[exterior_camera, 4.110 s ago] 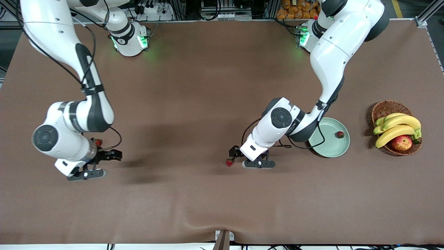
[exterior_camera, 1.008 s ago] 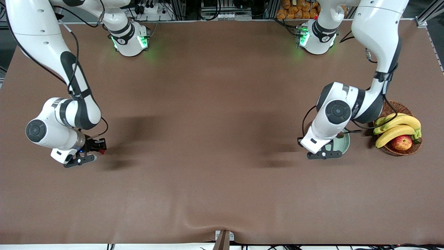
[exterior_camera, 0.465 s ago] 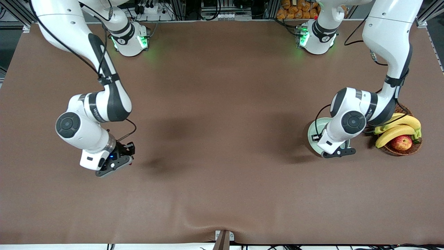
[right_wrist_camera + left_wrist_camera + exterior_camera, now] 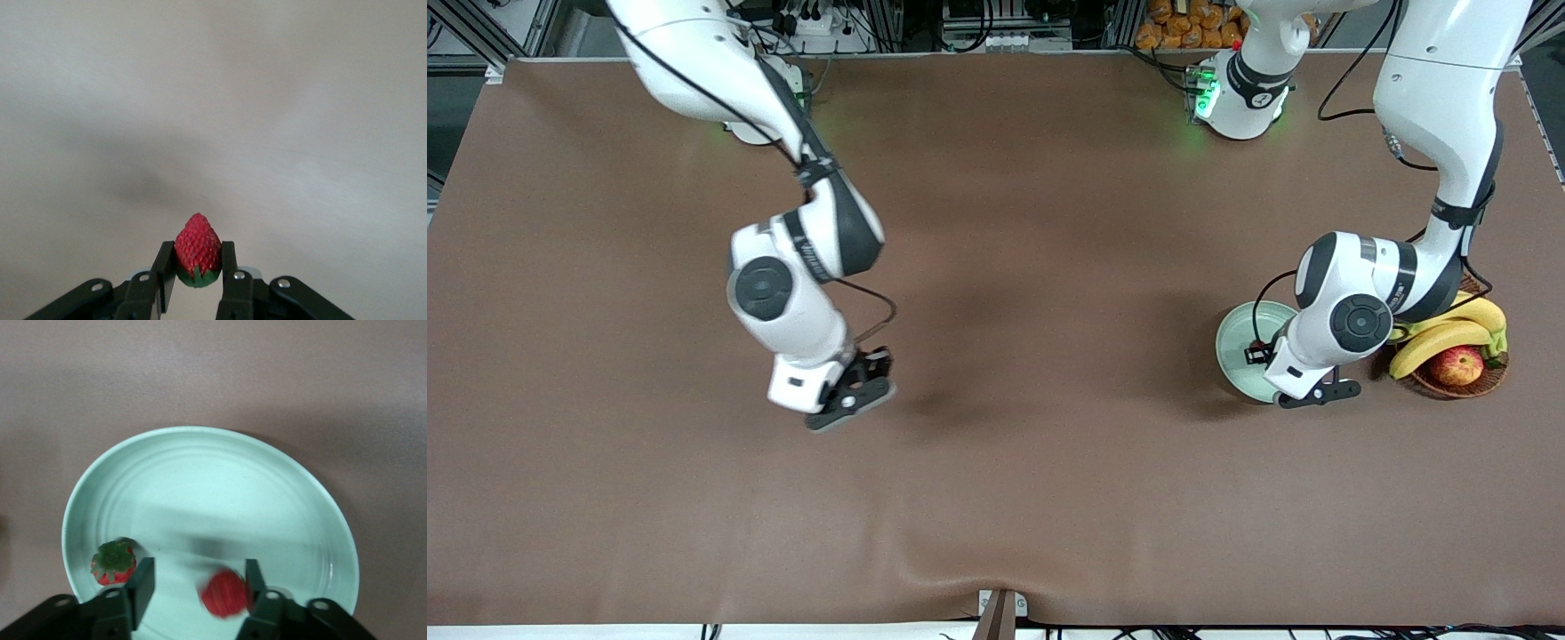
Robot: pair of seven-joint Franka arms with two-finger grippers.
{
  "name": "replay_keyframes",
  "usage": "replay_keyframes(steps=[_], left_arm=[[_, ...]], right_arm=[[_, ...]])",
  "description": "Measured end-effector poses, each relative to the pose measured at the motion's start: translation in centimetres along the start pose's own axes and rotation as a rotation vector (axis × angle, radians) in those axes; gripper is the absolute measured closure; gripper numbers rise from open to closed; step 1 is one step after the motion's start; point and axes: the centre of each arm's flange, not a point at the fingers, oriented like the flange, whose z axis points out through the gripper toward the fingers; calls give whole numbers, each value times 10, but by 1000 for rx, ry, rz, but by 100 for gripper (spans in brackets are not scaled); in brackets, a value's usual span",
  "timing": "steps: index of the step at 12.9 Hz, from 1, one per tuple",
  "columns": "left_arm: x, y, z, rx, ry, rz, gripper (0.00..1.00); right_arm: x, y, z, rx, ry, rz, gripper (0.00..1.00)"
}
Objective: Collect all strawberries into plate
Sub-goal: 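Set the third strawberry mid-table with the right gripper while the left approaches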
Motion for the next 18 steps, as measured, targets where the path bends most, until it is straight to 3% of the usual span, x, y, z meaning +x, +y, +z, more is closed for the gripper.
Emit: replay_keyframes(steps=[3, 9, 15, 18], left_arm=[[1, 1, -17, 9, -2, 1, 0], [-14, 45, -57, -5, 14, 20, 0], [-43, 109, -60, -9, 15, -48, 0], [-50, 123, -60, -7, 17, -65, 0]], right_arm=[[14, -63, 33, 9, 59, 43, 68], [13, -156, 87, 89, 63, 93, 68], [2, -203, 114, 98, 48, 127, 63], [14, -199, 96, 104, 83, 137, 34]])
